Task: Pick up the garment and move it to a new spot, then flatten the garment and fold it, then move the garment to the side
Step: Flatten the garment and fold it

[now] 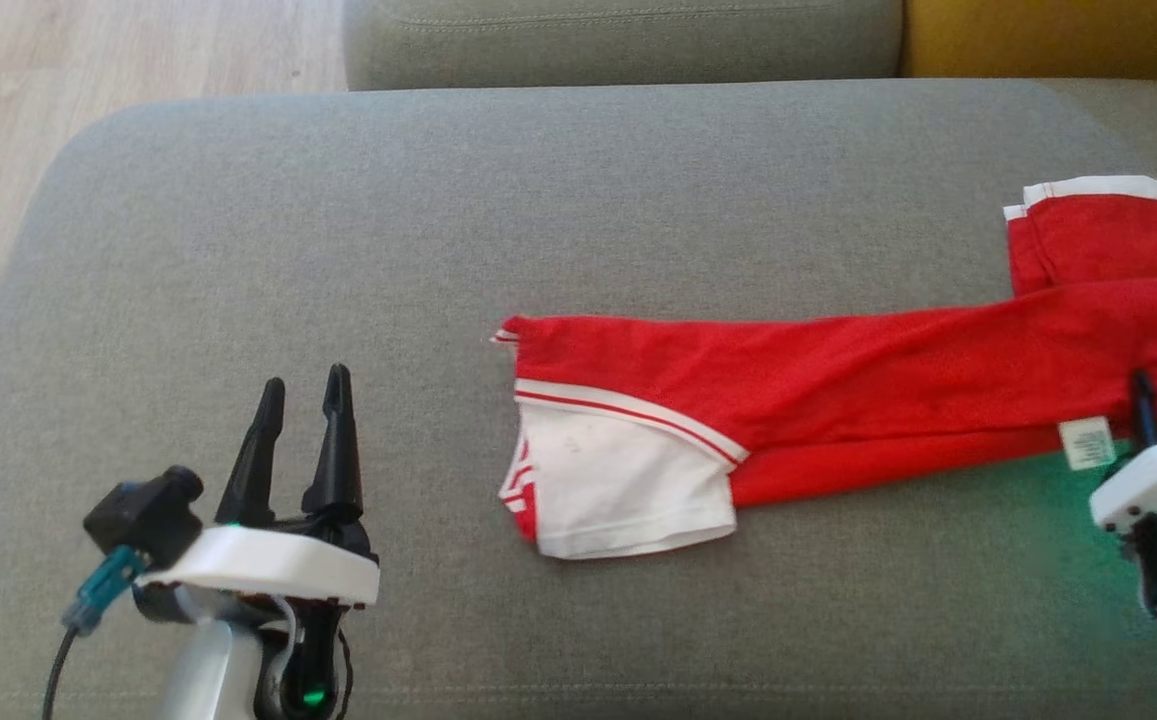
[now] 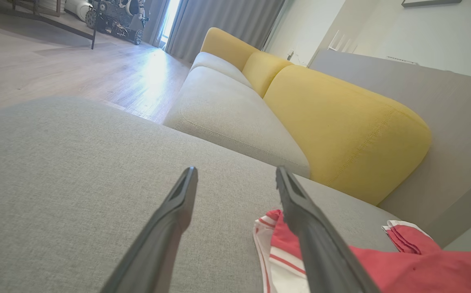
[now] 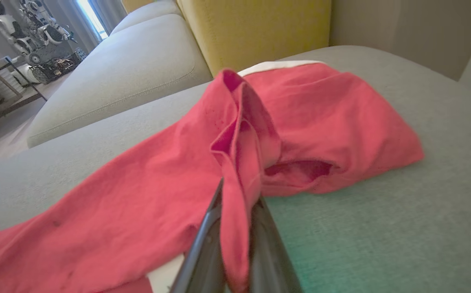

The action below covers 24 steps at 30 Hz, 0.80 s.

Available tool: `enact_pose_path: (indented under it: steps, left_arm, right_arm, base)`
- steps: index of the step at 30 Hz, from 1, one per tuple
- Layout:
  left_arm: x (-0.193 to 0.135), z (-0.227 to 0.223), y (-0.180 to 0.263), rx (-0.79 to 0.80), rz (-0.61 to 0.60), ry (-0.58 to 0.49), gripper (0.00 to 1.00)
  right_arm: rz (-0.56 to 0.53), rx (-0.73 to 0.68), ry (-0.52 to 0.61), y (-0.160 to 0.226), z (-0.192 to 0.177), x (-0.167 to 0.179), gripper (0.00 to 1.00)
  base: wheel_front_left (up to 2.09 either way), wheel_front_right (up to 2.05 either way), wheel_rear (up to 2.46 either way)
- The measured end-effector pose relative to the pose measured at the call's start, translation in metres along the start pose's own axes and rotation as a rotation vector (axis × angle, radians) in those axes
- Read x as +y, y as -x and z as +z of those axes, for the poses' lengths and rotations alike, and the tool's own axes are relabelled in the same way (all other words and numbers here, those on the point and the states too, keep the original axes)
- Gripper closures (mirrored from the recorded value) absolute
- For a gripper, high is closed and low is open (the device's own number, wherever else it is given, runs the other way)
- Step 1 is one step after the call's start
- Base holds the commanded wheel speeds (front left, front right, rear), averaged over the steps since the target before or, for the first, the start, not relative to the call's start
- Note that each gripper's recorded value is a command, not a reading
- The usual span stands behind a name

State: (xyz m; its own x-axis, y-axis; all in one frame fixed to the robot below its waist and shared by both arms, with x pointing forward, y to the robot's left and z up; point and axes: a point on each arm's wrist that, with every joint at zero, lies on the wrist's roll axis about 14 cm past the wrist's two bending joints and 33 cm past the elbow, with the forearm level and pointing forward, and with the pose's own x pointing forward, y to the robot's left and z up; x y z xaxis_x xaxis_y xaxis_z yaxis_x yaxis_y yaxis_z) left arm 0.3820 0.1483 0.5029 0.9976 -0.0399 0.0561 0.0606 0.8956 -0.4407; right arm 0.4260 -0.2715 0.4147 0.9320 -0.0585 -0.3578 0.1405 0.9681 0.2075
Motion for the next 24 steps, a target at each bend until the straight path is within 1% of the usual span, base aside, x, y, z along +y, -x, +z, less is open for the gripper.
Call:
enact_pose_path:
  steps: [2,4,9,12,16,18,24]
  left_arm:
    - [-0.001,0.0,0.0,0.0,-0.003,0.004,0.0]
    - [-0.002,0.0,0.0,0.001,-0.005,0.004,0.0]
    - [-0.002,0.001,0.001,-0.003,-0.006,0.004,0.0]
    - [-0.002,0.004,0.002,-0.011,-0.002,0.013,0.0]
    - [0.0,0.007,0.005,-0.02,0.004,0.012,0.0]
    - [0.006,0.009,0.007,-0.026,0.023,0.011,0.0]
    - [0.015,0.006,0.017,-0.016,0.051,0.011,0.0]
  right_arm:
    - [-0.016,-0.018,0.008,0.001,0.006,-0.007,1.0]
    - [-0.016,-0.036,0.01,-0.001,0.012,-0.006,1.0]
    - [0.029,-0.075,0.026,-0.004,0.022,0.011,1.0]
    - [0.109,-0.119,0.018,-0.006,0.034,0.042,1.0]
    - [0.252,-0.17,-0.026,-0.002,0.051,0.099,1.0]
    - [0.324,-0.186,-0.031,0.004,0.058,0.126,1.0]
    - [0.546,-0.143,-0.079,0.04,0.046,0.208,1.0]
  base:
    - [0.0,0.0,0.0]
    - [0.0,0.0,0.0]
    - [0.0,0.0,0.0]
    - [0.0,0.0,0.0]
    - [0.0,0.0,0.0]
    - [0.0,0.0,0.0]
    - [0.0,0.0,0.0]
